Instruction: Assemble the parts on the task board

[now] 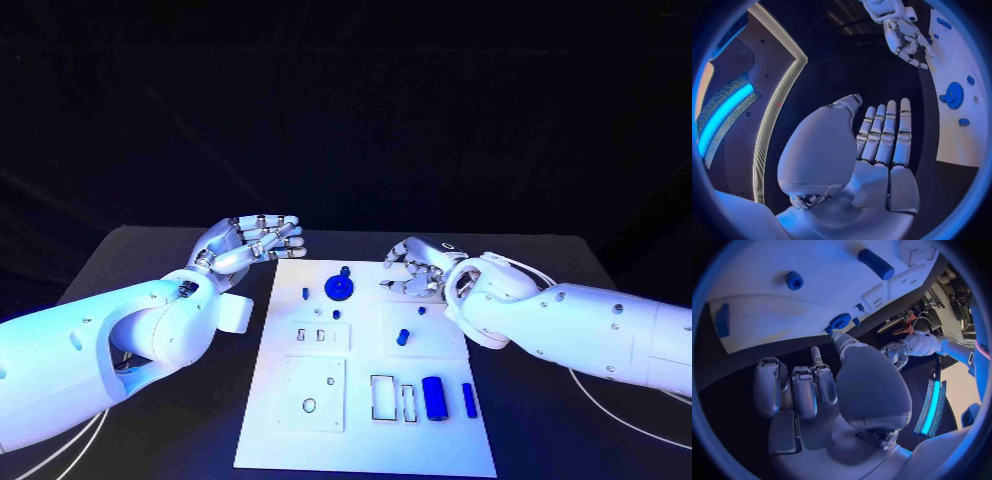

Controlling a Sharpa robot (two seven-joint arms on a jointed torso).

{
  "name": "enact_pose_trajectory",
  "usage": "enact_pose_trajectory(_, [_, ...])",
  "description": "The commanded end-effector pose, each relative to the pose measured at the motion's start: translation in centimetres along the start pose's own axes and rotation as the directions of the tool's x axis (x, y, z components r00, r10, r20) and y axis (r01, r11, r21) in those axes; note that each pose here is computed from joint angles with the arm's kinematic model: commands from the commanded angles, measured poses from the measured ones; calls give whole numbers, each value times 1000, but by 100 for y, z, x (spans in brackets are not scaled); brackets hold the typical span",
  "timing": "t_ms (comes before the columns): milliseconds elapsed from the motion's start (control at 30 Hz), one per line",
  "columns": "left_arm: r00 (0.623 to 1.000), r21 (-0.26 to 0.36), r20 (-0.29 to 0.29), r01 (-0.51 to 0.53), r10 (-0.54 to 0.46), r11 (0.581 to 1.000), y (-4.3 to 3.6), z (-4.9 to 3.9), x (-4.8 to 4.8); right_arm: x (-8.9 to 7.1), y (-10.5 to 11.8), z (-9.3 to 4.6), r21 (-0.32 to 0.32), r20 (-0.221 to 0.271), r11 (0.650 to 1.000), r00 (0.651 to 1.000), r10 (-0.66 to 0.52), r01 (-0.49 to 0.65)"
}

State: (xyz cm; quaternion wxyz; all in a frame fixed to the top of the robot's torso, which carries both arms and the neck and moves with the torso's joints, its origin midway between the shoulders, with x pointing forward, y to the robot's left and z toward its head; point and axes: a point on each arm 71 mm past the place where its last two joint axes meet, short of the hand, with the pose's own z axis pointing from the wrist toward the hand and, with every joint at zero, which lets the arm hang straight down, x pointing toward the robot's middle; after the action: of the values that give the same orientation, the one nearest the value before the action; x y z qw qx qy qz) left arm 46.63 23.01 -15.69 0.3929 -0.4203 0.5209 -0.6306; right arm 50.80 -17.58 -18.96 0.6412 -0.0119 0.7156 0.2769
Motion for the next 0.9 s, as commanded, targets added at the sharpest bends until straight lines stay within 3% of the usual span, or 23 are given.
enact_pose_trajectory(33, [1000,10,-12,9,-9,1000,-11,8,4,-118,-57,-89,-65,-1,985,987,160,-160])
enact_pose_trajectory(200, [1000,12,-17,12,-12,1000,-5,20,11,-304,-370,-255,-51,6,974,975,222,-222])
enact_pose_trajectory(400, [1000,12,-23,15,-15,1000,1,32,25,-411,-706,-397,-20,23,982,981,191,-190])
enact_pose_trajectory(667, [1000,12,-25,16,-16,1000,8,42,27,-401,-1024,-473,30,19,990,991,135,-136])
enact_pose_trajectory(900, [1000,11,-19,13,-13,1000,11,44,10,-307,-1120,-511,60,2,989,991,132,-132])
